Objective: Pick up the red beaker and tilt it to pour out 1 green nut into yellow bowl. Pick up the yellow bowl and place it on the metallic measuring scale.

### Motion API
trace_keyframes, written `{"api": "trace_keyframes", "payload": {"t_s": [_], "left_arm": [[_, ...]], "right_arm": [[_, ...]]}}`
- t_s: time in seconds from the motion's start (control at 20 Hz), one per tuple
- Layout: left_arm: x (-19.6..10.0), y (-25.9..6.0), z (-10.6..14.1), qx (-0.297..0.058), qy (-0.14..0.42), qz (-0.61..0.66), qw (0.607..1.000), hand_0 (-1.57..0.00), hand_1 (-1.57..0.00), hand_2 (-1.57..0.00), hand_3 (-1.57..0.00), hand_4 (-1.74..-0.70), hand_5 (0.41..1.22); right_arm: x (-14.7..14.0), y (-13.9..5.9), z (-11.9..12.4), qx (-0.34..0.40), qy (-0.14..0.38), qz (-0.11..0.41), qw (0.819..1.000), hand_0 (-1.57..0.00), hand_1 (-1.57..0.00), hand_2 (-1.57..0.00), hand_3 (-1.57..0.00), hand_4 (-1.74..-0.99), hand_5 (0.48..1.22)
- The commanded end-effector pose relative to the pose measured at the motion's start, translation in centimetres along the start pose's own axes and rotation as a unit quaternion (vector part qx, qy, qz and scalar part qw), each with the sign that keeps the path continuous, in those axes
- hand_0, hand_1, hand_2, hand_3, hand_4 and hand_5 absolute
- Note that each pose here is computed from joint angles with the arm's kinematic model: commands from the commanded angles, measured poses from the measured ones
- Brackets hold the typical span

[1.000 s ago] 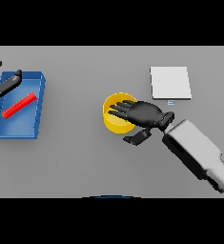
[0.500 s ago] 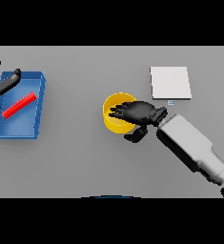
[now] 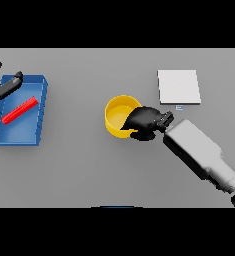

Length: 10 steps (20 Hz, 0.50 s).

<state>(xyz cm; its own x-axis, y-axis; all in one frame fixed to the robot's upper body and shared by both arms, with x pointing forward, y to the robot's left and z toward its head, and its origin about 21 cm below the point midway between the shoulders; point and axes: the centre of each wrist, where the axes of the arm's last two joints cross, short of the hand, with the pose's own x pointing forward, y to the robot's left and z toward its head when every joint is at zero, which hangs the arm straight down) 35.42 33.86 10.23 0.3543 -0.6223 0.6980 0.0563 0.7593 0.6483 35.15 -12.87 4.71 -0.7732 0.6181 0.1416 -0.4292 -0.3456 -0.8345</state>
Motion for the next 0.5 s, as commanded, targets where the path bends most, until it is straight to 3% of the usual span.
{"api": "trace_keyframes", "payload": {"t_s": [0.0,0.2,0.45], "left_arm": [[-0.2,0.0,0.1,0.000,0.001,-0.003,1.000,0.00,0.00,0.00,0.00,-0.78,0.712],[-0.1,0.1,0.2,-0.004,-0.002,-0.002,1.000,0.00,0.00,0.00,0.00,-0.78,0.712],[-0.1,0.4,0.3,-0.001,-0.001,-0.003,1.000,0.00,0.00,0.00,0.00,-0.77,0.706]], "right_arm": [[-0.1,0.2,0.1,0.001,0.001,-0.002,1.000,-1.28,-1.27,-1.19,-1.03,-1.637,1.152],[-0.2,-0.2,0.3,0.007,0.007,-0.008,1.000,-1.45,-1.45,-1.33,-1.17,-1.698,1.193],[-0.1,-2.1,1.9,-0.007,0.020,-0.004,1.000,-1.53,-1.53,-1.44,-1.17,-1.727,1.212]]}}
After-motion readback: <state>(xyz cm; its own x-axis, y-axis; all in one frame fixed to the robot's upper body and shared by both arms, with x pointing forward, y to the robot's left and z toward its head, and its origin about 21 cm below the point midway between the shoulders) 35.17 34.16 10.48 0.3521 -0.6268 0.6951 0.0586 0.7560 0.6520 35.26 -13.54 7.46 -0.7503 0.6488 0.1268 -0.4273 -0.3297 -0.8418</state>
